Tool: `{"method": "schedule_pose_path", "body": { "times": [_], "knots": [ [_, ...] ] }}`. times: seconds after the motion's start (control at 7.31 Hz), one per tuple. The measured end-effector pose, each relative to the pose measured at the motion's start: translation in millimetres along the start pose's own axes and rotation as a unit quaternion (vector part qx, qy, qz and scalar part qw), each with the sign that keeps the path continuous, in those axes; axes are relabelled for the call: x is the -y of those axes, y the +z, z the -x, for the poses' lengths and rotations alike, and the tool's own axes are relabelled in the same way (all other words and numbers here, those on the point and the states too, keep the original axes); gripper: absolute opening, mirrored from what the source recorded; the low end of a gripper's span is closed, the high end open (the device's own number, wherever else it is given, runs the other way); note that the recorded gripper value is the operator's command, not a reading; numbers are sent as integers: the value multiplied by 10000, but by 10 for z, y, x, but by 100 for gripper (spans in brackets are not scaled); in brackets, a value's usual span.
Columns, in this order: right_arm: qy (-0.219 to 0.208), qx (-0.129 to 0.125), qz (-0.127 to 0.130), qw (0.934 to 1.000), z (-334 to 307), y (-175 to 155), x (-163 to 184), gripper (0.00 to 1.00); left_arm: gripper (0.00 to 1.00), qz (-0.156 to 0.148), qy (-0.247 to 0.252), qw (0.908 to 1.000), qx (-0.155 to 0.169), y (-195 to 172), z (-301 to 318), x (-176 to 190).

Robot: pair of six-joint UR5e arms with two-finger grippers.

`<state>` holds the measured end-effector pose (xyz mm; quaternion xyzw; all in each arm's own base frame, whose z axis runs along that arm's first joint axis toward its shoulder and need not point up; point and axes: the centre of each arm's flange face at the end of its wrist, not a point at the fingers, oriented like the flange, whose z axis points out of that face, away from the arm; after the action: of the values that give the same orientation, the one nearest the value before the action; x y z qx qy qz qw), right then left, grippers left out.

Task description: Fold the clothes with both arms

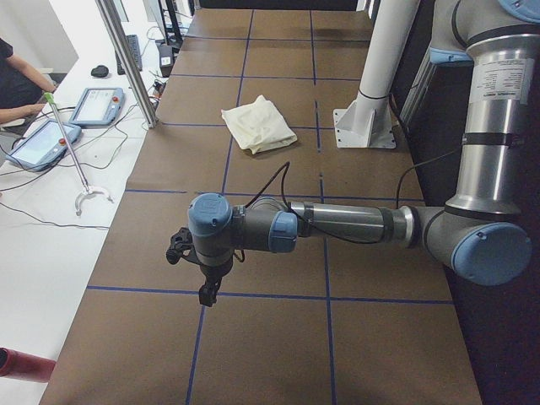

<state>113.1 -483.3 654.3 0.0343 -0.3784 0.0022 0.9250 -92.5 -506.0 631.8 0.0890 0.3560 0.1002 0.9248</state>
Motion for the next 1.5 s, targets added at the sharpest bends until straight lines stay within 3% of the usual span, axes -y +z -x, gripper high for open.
{"method": "schedule_pose_path", "body": {
  "times": [0.41, 1.09, 1.5],
  "knots": [
    [167, -3, -19, 9999, 1, -12, -31, 100, 100, 17, -46, 10000, -2, 19, 16, -9],
    [168, -11, -11, 9999, 11, -3, -27, 100, 100, 19, -951, 9955, -13, 30, 19, -27],
    [174, -11, -13, 9998, 12, -4, -24, 100, 100, 34, -1059, 9944, -13, 46, 30, -50]
  ]
}}
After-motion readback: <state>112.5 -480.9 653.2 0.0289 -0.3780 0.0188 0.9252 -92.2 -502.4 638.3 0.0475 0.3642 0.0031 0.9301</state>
